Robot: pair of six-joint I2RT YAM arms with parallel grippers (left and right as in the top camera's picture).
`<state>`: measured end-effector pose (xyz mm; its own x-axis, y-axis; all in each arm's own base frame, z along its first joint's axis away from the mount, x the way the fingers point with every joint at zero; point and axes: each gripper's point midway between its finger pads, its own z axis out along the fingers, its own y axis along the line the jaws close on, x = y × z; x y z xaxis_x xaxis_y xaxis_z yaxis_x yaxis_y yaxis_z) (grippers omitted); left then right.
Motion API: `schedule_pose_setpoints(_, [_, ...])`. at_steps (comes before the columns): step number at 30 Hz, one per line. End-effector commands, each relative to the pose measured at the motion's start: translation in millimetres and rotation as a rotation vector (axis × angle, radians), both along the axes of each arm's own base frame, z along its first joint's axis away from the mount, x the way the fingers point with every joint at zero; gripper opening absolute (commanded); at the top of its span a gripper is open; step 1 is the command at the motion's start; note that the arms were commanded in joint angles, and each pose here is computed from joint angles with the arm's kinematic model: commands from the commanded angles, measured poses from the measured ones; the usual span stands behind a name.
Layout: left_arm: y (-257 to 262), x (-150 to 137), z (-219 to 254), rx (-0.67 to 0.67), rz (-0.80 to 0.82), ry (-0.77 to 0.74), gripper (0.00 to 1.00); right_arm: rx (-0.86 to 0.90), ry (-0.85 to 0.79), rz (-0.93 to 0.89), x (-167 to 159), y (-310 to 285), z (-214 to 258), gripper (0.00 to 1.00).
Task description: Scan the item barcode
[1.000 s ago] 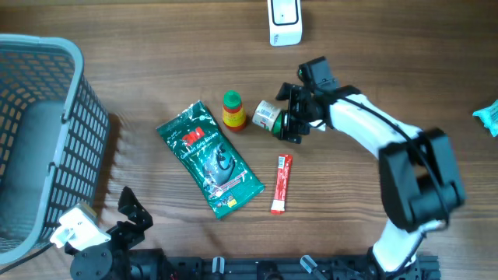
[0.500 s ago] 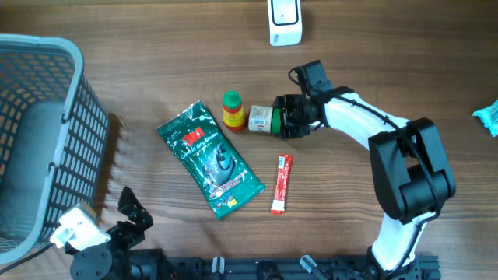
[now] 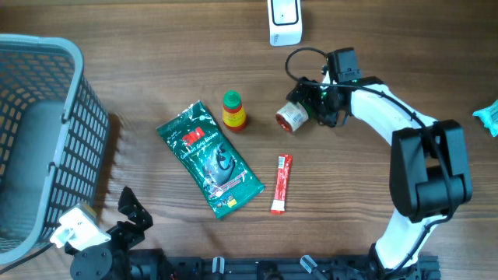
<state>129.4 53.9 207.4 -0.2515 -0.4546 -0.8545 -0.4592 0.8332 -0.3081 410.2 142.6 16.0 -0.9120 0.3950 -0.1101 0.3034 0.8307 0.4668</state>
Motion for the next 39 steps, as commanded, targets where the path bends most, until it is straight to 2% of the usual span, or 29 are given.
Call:
schedule_pose_setpoints(1, [-1.6, 0.5, 1.1, -0.010, -0.007, -0.014, 1.00, -0.279, 0.096, 0.047, -29.3, -46.1, -41.1, 1.00])
schedule_pose_setpoints(7, [-1.6, 0.5, 1.1, -0.010, -0.007, -0.014, 1.00, -0.422, 0.240, 0.003, -62.7, -74.8, -44.9, 1.00])
schedule_pose_setpoints(13, [-1.6, 0.5, 1.1, -0.010, -0.007, -0.014, 1.00, -0.405, 0.229, -0.065, -55.5, -73.3, 5.6, 1.00])
schedule_pose_setpoints(15, [-1.6, 0.5, 1.1, -0.010, -0.007, -0.014, 1.00, -0.373, 0.237, -0.186, -53.4, -72.6, 39.9, 1.00])
schedule_pose_setpoints(16, [-1.6, 0.5, 1.2, -0.010, -0.007, -0.014, 1.00, -0.307, 0.332, -0.406, -68.3, -70.8, 62.7, 0.99])
schedule_pose_setpoints(17, [-1.6, 0.5, 1.2, -0.010, -0.007, -0.014, 1.00, -0.259, 0.394, -0.503, -77.5, -66.3, 69.2, 1.00])
schedule_pose_setpoints(19, [-1.6, 0.5, 1.1, -0.010, -0.007, -0.014, 1.00, -0.090, 0.477, -0.564, -83.9, -39.9, 80.7, 0.99])
schedule_pose_setpoints(21, [-1.6, 0.5, 1.1, -0.010, -0.007, -0.014, 1.00, 0.056, 0.493, -0.505, -77.9, -14.2, 89.2, 1.00])
schedule_pose_setpoints(22, [-1.6, 0.5, 1.1, -0.010, -0.007, -0.014, 1.00, 0.118, 0.429, -0.404, -65.9, -2.6, 94.4, 1.00])
schedule_pose_setpoints(23, [-1.6, 0.5, 1.1, -0.010, -0.007, -0.014, 1.00, 0.141, 0.372, -0.329, -57.9, 2.7, 97.7, 0.92])
schedule_pose_setpoints(24, [-1.6, 0.5, 1.2, -0.010, -0.007, -0.014, 1.00, 0.149, 0.366, -0.330, -55.9, 3.7, 98.6, 0.89])
schedule_pose_setpoints(26, [-1.5, 0.5, 1.1, -0.010, -0.006, -0.014, 1.00, 0.131, 0.358, -0.360, -53.0, -0.3, 96.8, 0.88])
schedule_pose_setpoints(31, [-1.6, 0.5, 1.1, -0.010, -0.007, -0.014, 1.00, 0.057, 0.219, -0.175, -45.4, -8.9, 102.3, 0.89])
schedule_pose_setpoints(33, [-1.6, 0.5, 1.1, -0.010, -0.007, -0.014, 1.00, 0.047, 0.226, -0.160, -50.4, -16.6, 104.6, 0.97])
schedule_pose_setpoints(39, [-1.6, 0.5, 1.1, -0.010, -0.007, -0.014, 1.00, -0.102, 0.259, -0.157, -62.8, -73.7, 92.4, 1.00])
